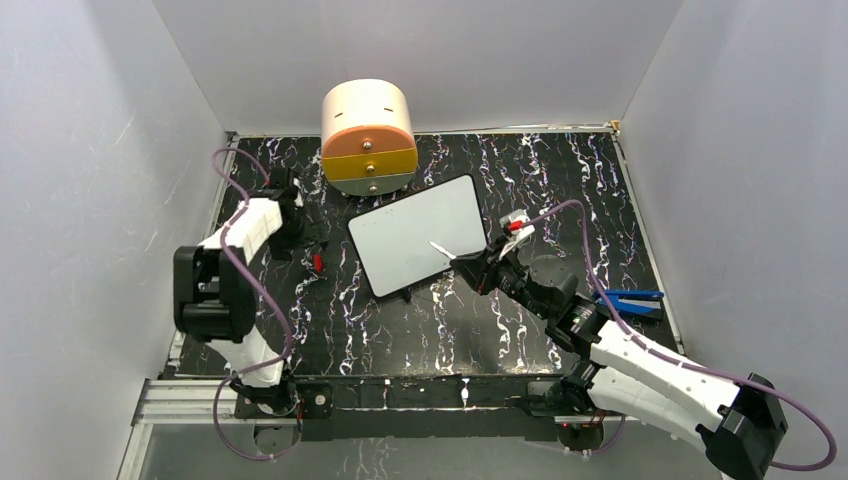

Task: Write a sentence on the whiteboard
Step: Place the pen cap at the center of the board, then write a sentence on the whiteboard.

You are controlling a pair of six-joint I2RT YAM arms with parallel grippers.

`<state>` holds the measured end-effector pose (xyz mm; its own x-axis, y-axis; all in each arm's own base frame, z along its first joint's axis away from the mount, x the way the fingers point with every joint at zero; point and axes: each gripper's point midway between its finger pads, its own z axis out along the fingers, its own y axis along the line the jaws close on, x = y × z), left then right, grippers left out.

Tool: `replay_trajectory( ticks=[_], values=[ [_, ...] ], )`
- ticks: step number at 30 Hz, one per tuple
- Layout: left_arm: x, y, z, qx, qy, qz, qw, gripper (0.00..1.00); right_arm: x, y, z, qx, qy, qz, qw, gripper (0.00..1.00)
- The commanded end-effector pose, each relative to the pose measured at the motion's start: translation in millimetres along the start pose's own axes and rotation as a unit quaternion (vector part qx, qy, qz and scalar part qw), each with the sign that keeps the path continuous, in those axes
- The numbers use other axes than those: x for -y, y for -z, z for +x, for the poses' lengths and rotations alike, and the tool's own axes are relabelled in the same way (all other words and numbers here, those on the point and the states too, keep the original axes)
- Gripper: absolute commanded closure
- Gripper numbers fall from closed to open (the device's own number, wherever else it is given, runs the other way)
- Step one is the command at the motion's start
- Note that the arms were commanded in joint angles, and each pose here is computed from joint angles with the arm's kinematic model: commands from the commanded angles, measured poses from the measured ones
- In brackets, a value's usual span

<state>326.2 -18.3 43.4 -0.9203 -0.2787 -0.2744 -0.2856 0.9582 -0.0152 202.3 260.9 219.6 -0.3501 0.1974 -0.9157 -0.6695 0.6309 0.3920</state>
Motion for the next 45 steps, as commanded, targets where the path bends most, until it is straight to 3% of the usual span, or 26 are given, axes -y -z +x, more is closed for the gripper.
replay_trajectory(
  ticks=[1, 9, 19, 28, 36, 45],
  values=[
    [5.0, 55.1, -31.9, 0.104, 0.026, 0.069, 0.992, 0.17, -15.0, -0.7, -28.1, 0.014, 0.014, -0.015, 1.0, 1.0],
    [25.8, 131.9, -55.6, 0.255, -0.014, 0.174, 0.951, 0.13, -15.1, -6.8, -24.8, -0.029, 0.023, -0.001, 0.999, 1.0],
    [56.4, 179.6, -55.7, 0.318, -0.098, 0.274, 0.902, 0.12, -16.0, -8.4, -29.8, -0.059, 0.051, 0.01, 0.997, 1.0],
    [107.2, 213.9, -40.7, 0.277, -0.194, 0.43, 0.837, 0.14, -7.7, -5.7, -24.6, -0.075, 0.086, 0.021, 0.993, 1.0],
    [146.6, 214.6, -30.1, 0.215, -0.255, 0.524, 0.784, 0.18, -8.4, -8.9, -17.9, -0.082, 0.102, 0.01, 0.991, 1.0],
    [162.7, 180.0, -13.8, 0.151, -0.271, 0.56, 0.768, 0.39, -11.8, -12.5, -16.7, -0.085, 0.12, 0.0, 0.989, 1.0]
  ],
)
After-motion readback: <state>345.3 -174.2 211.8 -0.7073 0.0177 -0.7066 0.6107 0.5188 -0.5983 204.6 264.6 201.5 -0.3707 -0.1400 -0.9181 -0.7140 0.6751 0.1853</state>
